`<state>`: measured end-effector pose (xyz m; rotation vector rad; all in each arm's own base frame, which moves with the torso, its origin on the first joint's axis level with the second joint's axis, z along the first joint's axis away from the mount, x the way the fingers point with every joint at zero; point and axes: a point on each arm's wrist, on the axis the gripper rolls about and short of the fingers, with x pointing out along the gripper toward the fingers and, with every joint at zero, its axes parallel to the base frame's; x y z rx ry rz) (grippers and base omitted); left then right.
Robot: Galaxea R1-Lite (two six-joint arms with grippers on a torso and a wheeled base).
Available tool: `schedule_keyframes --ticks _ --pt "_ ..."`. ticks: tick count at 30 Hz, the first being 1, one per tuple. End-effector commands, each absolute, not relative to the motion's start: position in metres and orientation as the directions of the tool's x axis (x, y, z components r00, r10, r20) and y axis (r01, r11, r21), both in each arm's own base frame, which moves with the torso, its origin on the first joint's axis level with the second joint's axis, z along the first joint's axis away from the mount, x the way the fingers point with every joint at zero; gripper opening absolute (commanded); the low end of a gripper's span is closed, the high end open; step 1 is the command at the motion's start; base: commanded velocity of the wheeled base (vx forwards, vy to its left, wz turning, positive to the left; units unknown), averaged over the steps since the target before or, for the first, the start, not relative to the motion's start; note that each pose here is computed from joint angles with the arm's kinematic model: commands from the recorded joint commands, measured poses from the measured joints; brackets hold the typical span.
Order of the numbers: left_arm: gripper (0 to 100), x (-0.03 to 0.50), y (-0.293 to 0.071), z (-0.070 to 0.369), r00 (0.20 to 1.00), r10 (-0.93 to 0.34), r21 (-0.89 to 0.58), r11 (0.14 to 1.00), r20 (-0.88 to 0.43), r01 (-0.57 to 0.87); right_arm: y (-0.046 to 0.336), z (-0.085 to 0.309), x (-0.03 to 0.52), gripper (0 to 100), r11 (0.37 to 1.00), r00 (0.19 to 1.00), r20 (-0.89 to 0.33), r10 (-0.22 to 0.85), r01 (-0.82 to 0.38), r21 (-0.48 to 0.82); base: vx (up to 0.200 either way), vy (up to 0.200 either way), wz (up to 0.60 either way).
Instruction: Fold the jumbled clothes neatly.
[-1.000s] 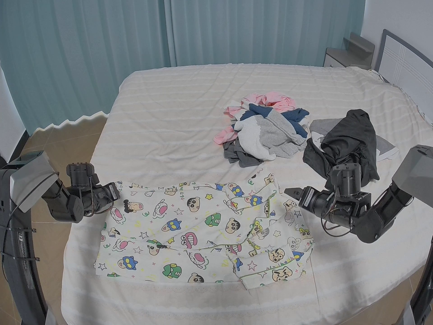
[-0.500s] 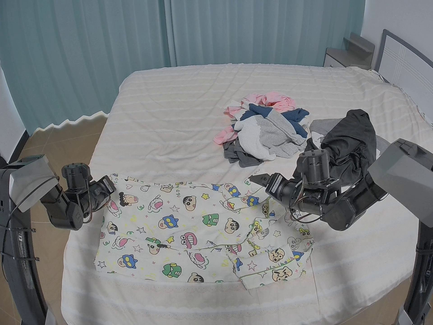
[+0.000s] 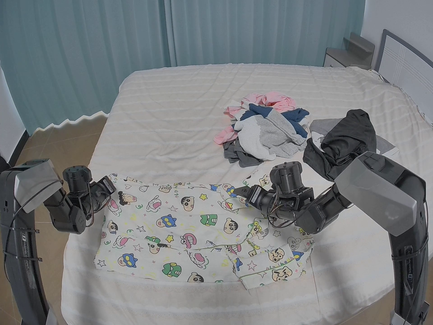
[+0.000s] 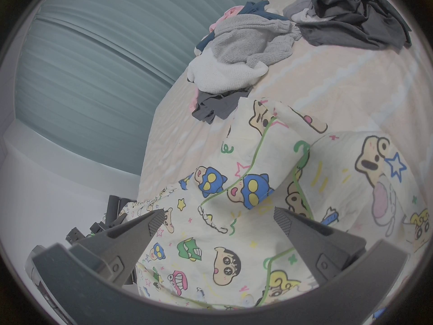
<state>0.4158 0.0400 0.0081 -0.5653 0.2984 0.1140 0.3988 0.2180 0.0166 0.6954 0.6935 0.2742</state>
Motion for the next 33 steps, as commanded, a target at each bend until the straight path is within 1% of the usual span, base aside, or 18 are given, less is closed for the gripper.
schedule_keyframes --ticks 1,9,13,17,21,22,27,28,33 --pt "0 0.415 0.039 0.004 0.948 0.024 -0.51 0.838 -0.319 -0.193 0.223 0.001 0.407 100 0.747 0.742 -0.499 0.447 -0.003 0.665 0.0 0.0 0.0" --pt "0 0.415 0.039 0.003 0.947 0.024 -0.509 0.838 -0.322 -0.194 0.232 0.001 0.42 100 0.754 0.736 -0.514 0.44 0.007 0.656 0.0 0.0 0.0" --pt "0 0.415 0.04 0.003 0.946 0.038 -0.505 0.838 -0.323 -0.206 0.236 -0.003 0.431 100 0.762 0.761 -0.505 0.408 0.02 0.647 0.0 0.0 0.0" --pt "0 0.415 0.04 0.002 0.945 0.038 -0.505 0.838 -0.325 -0.207 0.239 -0.007 0.437 100 0.78 0.758 -0.533 0.375 0.053 0.624 0.0 0.0 0.0" --pt "0 0.415 0.039 0.002 0.945 0.038 -0.505 0.838 -0.325 -0.207 0.241 -0.004 0.45 100 0.778 0.79 -0.506 0.347 0.059 0.625 0.0 0.0 0.0" --pt "0 0.415 0.039 0.001 0.945 0.036 -0.505 0.838 -0.326 -0.206 0.244 0.002 0.457 100 0.771 0.818 -0.469 0.333 0.051 0.635 0.0 0.0 0.0" --pt "0 0.415 0.039 0.001 0.945 0.038 -0.505 0.838 -0.326 -0.208 0.249 0.027 0.474 100 0.741 0.884 -0.352 0.308 0.009 0.671 0.0 0.0 0.0" --pt "0 0.415 0.039 0.001 0.944 0.038 -0.504 0.838 -0.328 -0.208 0.25 0.037 0.478 100 0.729 0.9 -0.311 0.306 -0.011 0.684 0.0 0.0 0.0" --pt "0 0.415 0.039 0.001 0.944 0.038 -0.504 0.838 -0.328 -0.208 0.249 0.066 0.489 100 0.696 0.93 -0.205 0.305 -0.071 0.715 0.0 0.0 0.0"
